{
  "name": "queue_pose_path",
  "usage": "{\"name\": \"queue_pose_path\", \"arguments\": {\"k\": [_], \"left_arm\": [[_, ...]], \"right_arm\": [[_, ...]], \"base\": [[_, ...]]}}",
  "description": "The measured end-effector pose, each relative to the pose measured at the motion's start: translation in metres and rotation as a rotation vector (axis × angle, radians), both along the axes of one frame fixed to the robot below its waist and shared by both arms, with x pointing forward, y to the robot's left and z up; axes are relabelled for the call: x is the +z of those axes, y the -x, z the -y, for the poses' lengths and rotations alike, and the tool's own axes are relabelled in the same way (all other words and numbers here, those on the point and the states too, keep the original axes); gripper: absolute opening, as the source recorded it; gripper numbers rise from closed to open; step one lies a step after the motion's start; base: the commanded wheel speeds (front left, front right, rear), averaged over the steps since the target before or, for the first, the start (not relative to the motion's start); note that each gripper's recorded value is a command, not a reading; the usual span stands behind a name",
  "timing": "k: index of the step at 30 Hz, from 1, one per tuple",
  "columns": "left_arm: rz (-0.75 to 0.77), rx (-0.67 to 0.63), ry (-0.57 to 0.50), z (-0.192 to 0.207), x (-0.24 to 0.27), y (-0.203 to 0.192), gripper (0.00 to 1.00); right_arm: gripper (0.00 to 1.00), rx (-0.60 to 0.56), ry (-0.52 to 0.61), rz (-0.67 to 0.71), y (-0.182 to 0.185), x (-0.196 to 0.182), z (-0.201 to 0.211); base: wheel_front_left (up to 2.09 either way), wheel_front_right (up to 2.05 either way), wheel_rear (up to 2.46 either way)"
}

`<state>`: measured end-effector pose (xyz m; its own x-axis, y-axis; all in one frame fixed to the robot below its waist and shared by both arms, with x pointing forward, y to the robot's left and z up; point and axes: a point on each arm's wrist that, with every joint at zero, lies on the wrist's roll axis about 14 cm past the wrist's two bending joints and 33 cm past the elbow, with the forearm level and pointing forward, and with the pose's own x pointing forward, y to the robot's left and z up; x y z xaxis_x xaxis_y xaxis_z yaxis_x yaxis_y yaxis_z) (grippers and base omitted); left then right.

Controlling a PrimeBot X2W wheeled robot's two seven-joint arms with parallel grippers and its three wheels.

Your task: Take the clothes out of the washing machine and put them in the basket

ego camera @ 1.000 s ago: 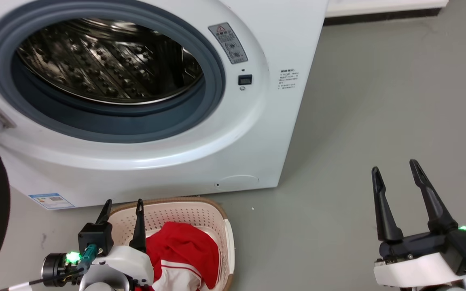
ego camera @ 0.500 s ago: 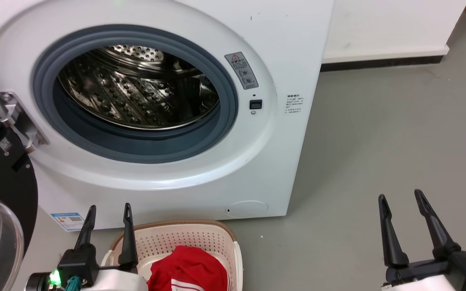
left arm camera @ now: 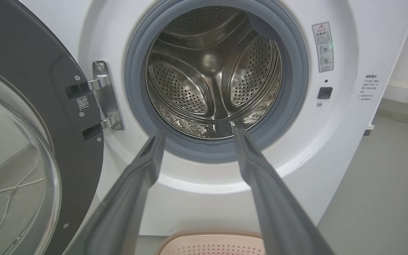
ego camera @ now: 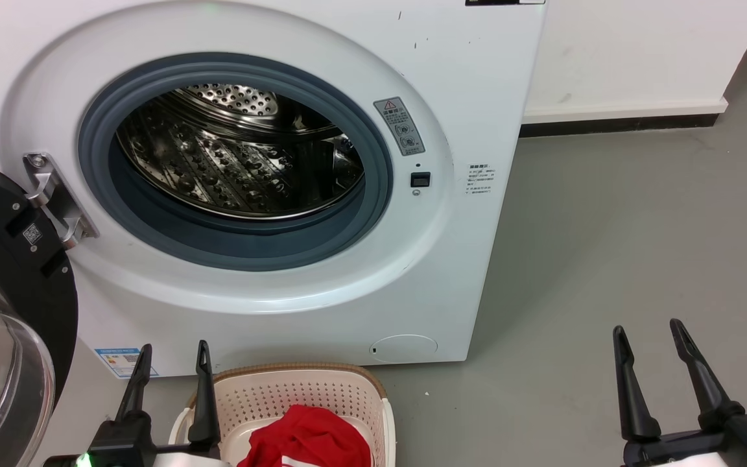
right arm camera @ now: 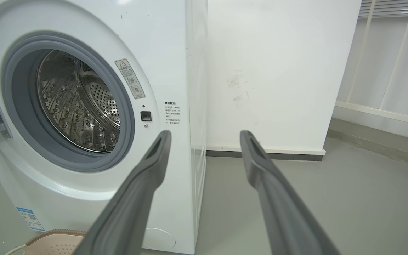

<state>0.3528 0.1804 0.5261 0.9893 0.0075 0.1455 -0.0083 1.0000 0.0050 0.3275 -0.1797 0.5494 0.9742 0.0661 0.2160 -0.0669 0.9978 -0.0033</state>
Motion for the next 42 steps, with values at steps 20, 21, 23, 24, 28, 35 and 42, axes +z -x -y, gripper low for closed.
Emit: {"name": "queue_pose_path", "arguments": {"k": [20,21,23,24,28,35,42], "left_arm": [[-0.030,0.009,0.004,-0.003,-0.009,0.001,0.00],[-0.043,0.009,0.005,-0.003,-0.013,0.001,0.00],[-0.072,0.009,0.007,-0.003,-0.022,0.003,0.00],[-0.085,0.010,0.008,-0.003,-0.026,0.004,0.00],[-0.131,0.026,0.080,-0.007,-0.036,0.005,0.00],[-0.155,0.038,0.227,-0.011,-0.040,0.003,0.00],[-0.172,0.044,0.381,-0.014,-0.043,-0.001,0.00]], "right_arm": [[0.00,-0.002,-0.014,-0.014,0.001,-0.004,0.000],[0.00,-0.002,-0.015,-0.025,0.002,-0.008,0.000],[0.00,-0.002,-0.017,-0.046,0.002,-0.014,0.000],[0.00,-0.002,-0.019,-0.056,0.003,-0.017,0.000],[0.00,-0.005,-0.095,-0.076,0.002,-0.022,0.002],[0.00,-0.010,-0.241,-0.111,0.000,-0.030,0.007],[0.00,-0.010,-0.392,-0.128,-0.007,-0.033,0.011]], "base": [[0.00,0.00,0.00],[0.00,0.00,0.00],[0.00,0.00,0.00],[0.00,0.00,0.00],[0.00,0.00,0.00],[0.00,0.00,0.00],[0.00,0.00,0.00]]}}
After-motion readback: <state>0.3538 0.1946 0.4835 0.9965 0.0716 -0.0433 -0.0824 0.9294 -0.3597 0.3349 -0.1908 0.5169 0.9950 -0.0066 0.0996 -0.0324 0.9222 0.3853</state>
